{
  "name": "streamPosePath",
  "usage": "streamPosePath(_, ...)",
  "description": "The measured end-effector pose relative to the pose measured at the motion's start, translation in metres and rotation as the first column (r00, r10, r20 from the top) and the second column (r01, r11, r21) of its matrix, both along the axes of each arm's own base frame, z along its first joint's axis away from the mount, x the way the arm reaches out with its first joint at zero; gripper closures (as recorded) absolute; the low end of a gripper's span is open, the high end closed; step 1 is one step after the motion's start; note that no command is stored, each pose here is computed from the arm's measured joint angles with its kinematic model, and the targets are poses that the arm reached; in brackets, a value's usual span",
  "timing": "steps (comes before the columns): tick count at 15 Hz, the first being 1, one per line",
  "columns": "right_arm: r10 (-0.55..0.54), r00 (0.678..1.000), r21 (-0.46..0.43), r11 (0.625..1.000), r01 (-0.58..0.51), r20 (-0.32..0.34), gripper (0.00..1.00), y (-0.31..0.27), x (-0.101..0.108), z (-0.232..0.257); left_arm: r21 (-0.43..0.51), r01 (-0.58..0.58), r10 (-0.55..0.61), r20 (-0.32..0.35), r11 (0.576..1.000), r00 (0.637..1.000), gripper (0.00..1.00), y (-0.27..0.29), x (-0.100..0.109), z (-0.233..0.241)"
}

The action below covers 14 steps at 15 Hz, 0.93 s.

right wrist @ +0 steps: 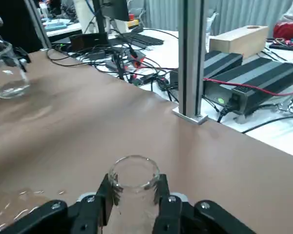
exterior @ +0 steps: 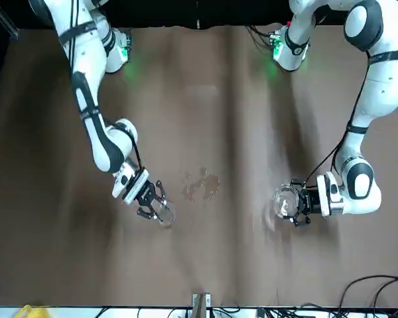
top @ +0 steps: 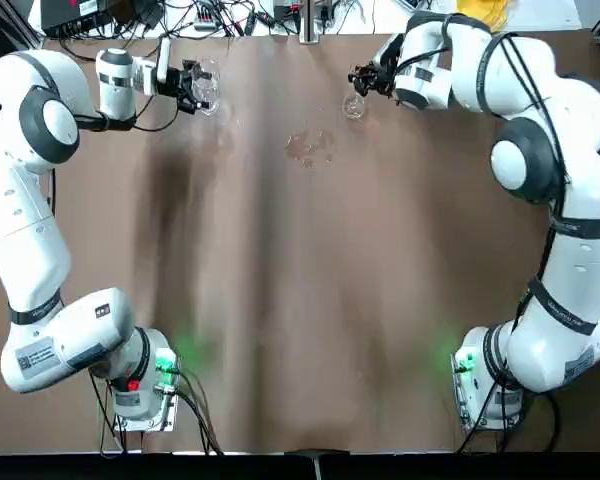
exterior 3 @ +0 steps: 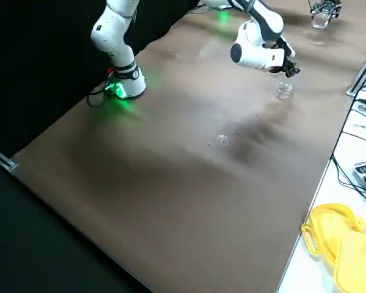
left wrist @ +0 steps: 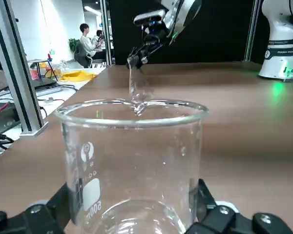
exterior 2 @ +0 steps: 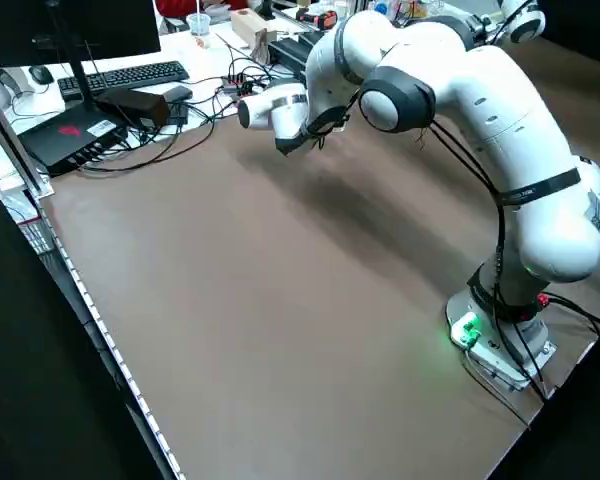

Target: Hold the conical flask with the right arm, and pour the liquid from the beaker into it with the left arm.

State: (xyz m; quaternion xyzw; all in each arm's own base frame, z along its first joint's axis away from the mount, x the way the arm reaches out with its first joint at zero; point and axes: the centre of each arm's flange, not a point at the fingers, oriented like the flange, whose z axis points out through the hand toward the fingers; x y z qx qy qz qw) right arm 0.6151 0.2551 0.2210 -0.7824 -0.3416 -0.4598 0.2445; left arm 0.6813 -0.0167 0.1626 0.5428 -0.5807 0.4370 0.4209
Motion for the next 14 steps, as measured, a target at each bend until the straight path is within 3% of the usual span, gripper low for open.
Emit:
streamPosePath(5,0.061,0.998,-0.043,0.997,-0.061,0.010,0.61,-0.012,-0.036,0.031,-0.034,-0.018,0.019,0.028,0.999,0.999,0.02,0.011,-0.013,-0.049)
streamPosePath(8,0.155,0.988,-0.093,0.984,-0.154,0.000,0.61,-0.030,-0.060,0.029,-0.052,-0.021,0.023,0.039,0.998,0.999,0.02,0.014,-0.020,-0.070)
streamPosePath(14,0.289,0.957,-0.059,0.956,-0.288,0.011,0.61,-0.120,-0.067,0.013,-0.067,-0.018,0.022,0.048,0.998,0.999,0.02,0.015,-0.021,-0.072)
